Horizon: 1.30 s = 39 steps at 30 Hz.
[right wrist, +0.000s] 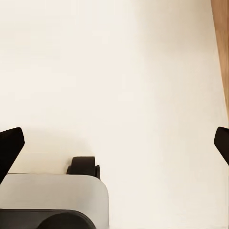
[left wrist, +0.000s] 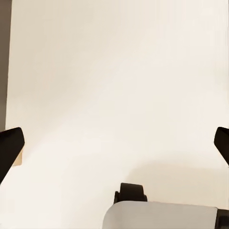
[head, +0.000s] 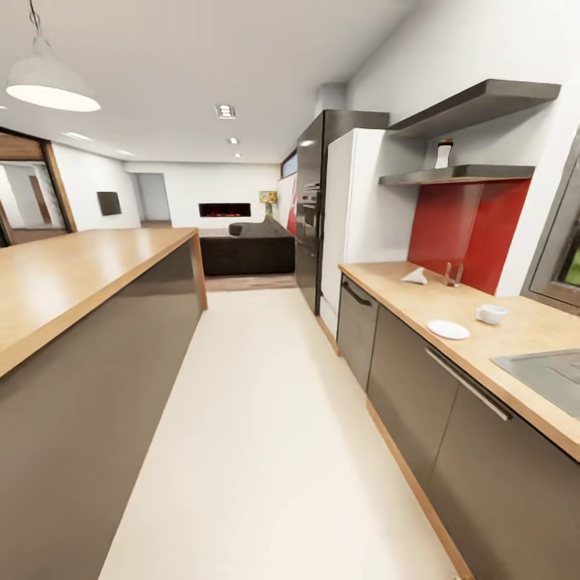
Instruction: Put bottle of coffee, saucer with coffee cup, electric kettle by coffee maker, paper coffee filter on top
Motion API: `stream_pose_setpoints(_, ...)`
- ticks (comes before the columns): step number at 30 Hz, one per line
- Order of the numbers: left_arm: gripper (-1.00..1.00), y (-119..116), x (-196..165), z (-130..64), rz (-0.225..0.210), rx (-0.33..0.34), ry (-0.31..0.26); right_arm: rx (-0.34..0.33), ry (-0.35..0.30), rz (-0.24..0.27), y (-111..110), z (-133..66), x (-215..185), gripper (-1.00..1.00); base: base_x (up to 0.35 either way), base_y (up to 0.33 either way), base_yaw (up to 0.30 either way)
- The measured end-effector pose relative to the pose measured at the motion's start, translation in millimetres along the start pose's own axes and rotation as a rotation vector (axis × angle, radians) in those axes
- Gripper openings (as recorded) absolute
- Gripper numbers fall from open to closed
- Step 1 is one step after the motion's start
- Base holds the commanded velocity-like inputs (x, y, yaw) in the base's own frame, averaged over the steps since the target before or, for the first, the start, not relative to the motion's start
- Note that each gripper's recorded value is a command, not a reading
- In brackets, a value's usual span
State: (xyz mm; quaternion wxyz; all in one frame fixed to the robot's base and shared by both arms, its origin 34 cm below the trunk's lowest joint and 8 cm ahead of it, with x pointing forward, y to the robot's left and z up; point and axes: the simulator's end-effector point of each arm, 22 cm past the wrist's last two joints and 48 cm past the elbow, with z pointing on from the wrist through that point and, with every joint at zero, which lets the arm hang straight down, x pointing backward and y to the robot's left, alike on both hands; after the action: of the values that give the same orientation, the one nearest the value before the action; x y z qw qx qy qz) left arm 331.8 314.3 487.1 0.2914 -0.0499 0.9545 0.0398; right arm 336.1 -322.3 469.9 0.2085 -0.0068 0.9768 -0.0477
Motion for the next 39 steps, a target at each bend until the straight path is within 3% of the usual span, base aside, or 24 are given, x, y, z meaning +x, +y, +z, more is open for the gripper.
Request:
stream_pose_setpoints(15, 1.0, 0, 0, 0.0, -0.001, -0.001, 0.0, 0.0, 0.001, -0.001, 0, -0.1, 1, 1.0, 0.0, 0.0, -0.249)
stream_pose_setpoints(24, 1.0, -28, -7, -0.1, -0.022, 0.031, -0.021, -0.009, -0.033, -0.03, 2, 2.0, -18, 1.0, 0.0, 0.0, -0.009)
stream_pose_setpoints(39, 1.0, -28, -7, -0.1, -0.022, 0.031, -0.021, -0.009, -0.033, -0.03, 2, 2.0, -18, 1.0, 0.001, 0.001, 0.0)
